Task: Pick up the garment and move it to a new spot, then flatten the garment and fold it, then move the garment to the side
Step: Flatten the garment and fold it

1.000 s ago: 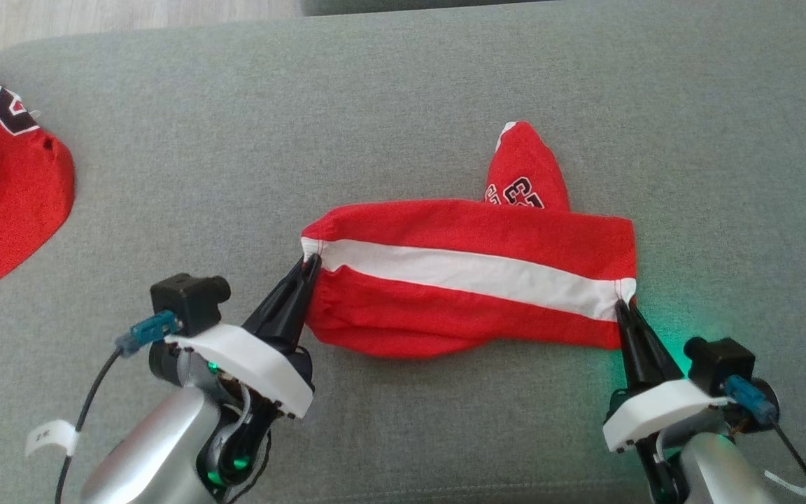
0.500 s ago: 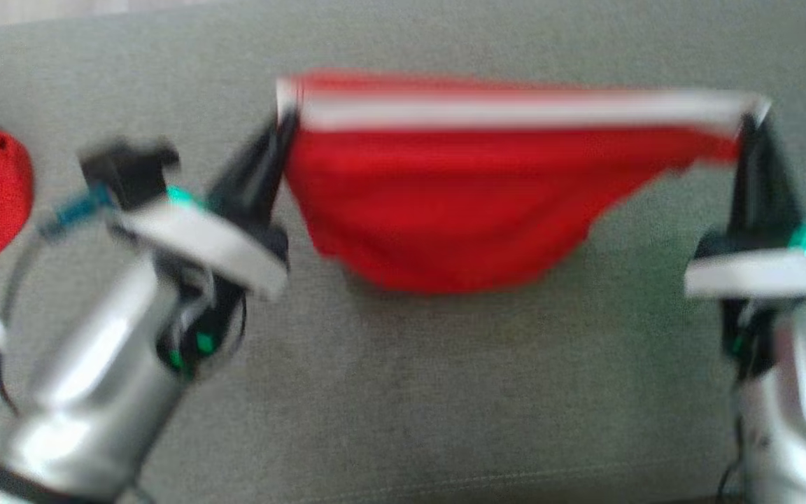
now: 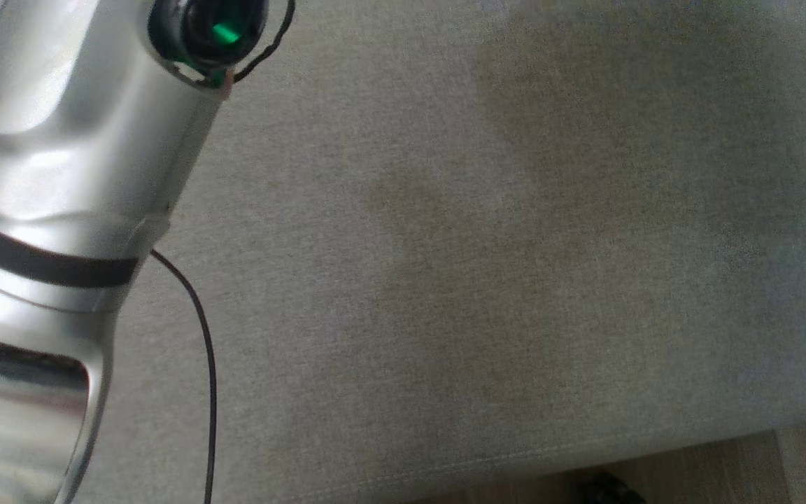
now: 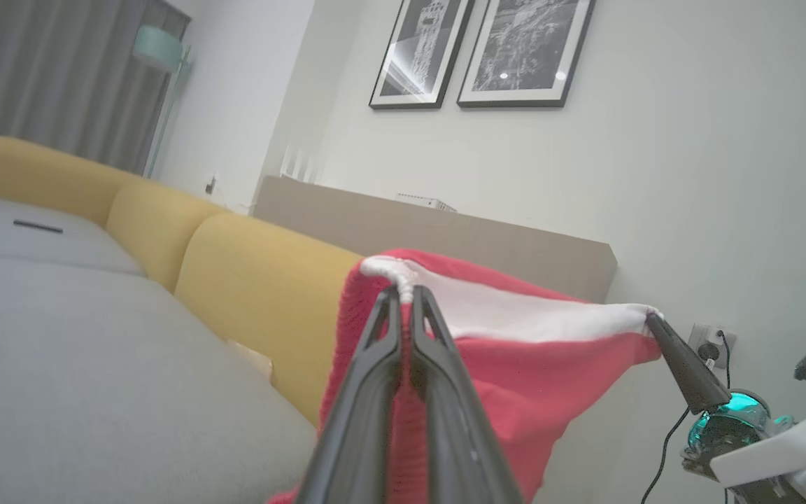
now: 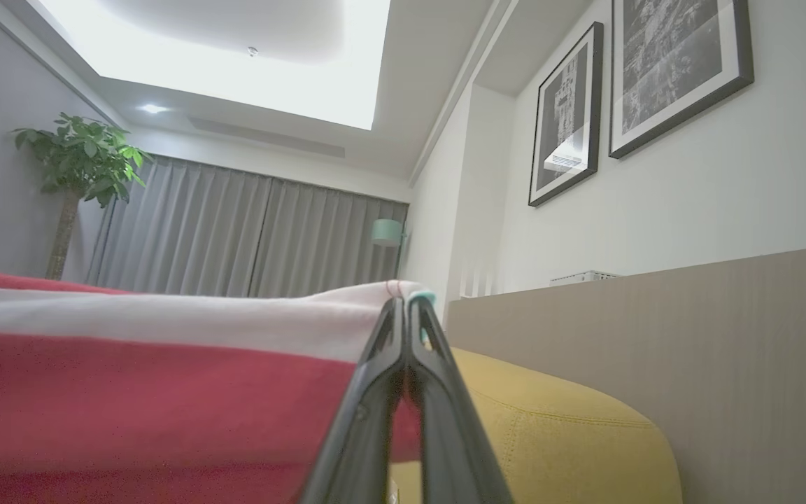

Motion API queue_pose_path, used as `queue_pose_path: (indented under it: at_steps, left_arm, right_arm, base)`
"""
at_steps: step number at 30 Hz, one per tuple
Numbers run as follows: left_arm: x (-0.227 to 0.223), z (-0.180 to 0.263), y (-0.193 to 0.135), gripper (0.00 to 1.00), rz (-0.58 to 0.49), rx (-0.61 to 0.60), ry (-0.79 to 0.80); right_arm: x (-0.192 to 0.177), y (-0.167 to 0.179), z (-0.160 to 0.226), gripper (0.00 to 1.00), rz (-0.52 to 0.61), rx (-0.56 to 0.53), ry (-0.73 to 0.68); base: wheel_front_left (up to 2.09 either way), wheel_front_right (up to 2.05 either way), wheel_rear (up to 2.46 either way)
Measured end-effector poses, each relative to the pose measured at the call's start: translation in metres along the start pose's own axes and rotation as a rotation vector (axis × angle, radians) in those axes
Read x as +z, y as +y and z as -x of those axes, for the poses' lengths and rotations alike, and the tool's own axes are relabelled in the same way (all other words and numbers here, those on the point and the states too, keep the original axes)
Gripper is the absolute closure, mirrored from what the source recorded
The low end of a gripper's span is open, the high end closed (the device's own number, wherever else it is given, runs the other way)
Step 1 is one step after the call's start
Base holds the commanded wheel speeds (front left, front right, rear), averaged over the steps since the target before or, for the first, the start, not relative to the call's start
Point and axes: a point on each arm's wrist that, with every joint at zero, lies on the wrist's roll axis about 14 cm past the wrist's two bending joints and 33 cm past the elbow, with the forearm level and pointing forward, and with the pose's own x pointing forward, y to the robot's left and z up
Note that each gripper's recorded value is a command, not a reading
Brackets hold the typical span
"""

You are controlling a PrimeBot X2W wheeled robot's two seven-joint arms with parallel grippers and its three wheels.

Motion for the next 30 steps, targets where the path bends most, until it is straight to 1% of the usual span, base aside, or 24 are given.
queue_pose_path:
  at_steps: [3,5,8,11,15,19,22,25,28,30]
  left_arm:
    - [-0.044,0.012,0.006,1.0,0.062,0.013,0.084]
    - [-0.079,0.032,0.009,1.0,0.113,0.045,0.158]
    - [-0.126,0.076,0.014,1.0,0.176,0.11,0.285]
    - [-0.157,0.122,0.01,1.0,0.219,0.168,0.385]
    - [-0.169,0.168,-0.006,1.0,0.248,0.221,0.432]
    - [-0.173,0.214,-0.025,1.0,0.27,0.287,0.469]
    - [-0.169,0.24,-0.037,1.0,0.287,0.339,0.472]
    - [-0.156,0.251,-0.043,1.0,0.292,0.379,0.433]
    - [-0.15,0.255,-0.047,1.0,0.283,0.386,0.421]
    - [-0.146,0.259,-0.051,1.0,0.277,0.39,0.416]
  right_arm:
    - [-0.015,-0.006,0.009,1.0,0.017,-0.014,0.032]
    - [-0.035,-0.002,0.029,1.0,0.023,-0.002,0.1]
    - [-0.077,0.002,0.08,1.0,-0.004,-0.018,0.255]
    - [-0.101,0.009,0.135,1.0,-0.05,-0.049,0.39]
    - [-0.109,0.013,0.194,1.0,-0.088,-0.086,0.513]
    - [-0.104,0.016,0.243,1.0,-0.109,-0.109,0.612]
    - [-0.092,0.015,0.27,1.0,-0.12,-0.124,0.657]
    - [-0.078,0.014,0.279,1.0,-0.124,-0.129,0.657]
    - [-0.07,0.015,0.276,1.0,-0.124,-0.122,0.642]
    - [-0.063,0.02,0.272,1.0,-0.145,-0.114,0.637]
  base:
    - [0.0,0.0,0.0]
    - [0.0,0.0,0.0]
    - [0.0,0.0,0.0]
    - [0.0,0.0,0.0]
    - [0.0,0.0,0.0]
    - [0.0,0.0,0.0]
    - [0.0,0.0,0.0]
    - [0.0,0.0,0.0]
    - [0.0,0.0,0.0]
    - [0.0,0.0,0.0]
